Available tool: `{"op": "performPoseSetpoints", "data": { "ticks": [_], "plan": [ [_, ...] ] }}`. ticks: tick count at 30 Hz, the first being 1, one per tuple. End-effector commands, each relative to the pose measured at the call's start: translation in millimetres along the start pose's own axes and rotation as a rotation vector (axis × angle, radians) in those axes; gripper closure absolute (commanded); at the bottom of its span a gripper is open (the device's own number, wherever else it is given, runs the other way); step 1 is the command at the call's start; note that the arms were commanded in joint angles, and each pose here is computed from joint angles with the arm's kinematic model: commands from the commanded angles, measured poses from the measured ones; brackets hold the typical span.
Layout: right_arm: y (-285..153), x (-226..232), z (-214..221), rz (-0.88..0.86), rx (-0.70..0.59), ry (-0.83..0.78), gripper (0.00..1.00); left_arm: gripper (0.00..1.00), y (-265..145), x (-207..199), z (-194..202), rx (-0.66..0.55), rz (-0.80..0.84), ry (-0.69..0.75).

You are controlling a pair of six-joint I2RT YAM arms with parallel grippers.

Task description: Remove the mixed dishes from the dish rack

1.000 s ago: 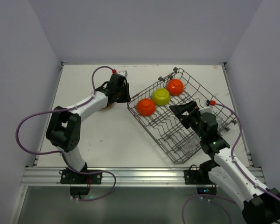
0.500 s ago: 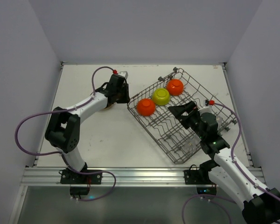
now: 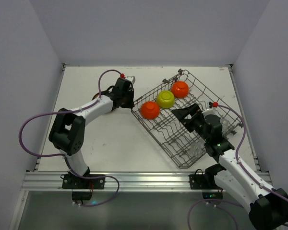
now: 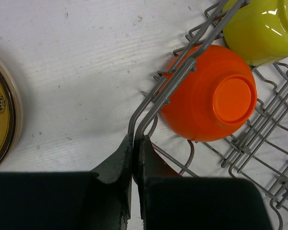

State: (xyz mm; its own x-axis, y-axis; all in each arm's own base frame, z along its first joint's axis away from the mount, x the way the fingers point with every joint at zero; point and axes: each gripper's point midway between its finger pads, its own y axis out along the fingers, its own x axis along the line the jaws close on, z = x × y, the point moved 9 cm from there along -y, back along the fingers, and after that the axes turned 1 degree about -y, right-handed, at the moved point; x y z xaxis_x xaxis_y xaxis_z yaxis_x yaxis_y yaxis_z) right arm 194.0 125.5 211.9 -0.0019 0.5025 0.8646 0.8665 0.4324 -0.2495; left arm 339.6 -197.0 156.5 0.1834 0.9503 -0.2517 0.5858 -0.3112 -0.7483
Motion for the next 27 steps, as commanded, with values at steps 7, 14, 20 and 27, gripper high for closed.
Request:
{"op": "performPoseSetpoints", "data": {
  "ticks": [7, 14, 20, 27],
  "plan": [
    [35, 0, 5, -0.05, 0.044, 0.104, 0.01, 1.0, 1, -3, -7, -0.021, -0.014, 0.013],
    [81, 1, 14, 0.025, 0.099, 0.22, 0.07, 1.0, 1, -4, -9, -0.021, -0.007, 0.015],
    [108, 7, 25, 0.118, 0.065, 0.294, 0.07, 1.0, 3, -3, -8, -0.016, -0.007, 0.007],
    [138, 1, 32, 0.261, 0.027, 0.301, 0.07, 1.0, 4, -4, -6, -0.008, 0.001, 0.004]
  ]
}}
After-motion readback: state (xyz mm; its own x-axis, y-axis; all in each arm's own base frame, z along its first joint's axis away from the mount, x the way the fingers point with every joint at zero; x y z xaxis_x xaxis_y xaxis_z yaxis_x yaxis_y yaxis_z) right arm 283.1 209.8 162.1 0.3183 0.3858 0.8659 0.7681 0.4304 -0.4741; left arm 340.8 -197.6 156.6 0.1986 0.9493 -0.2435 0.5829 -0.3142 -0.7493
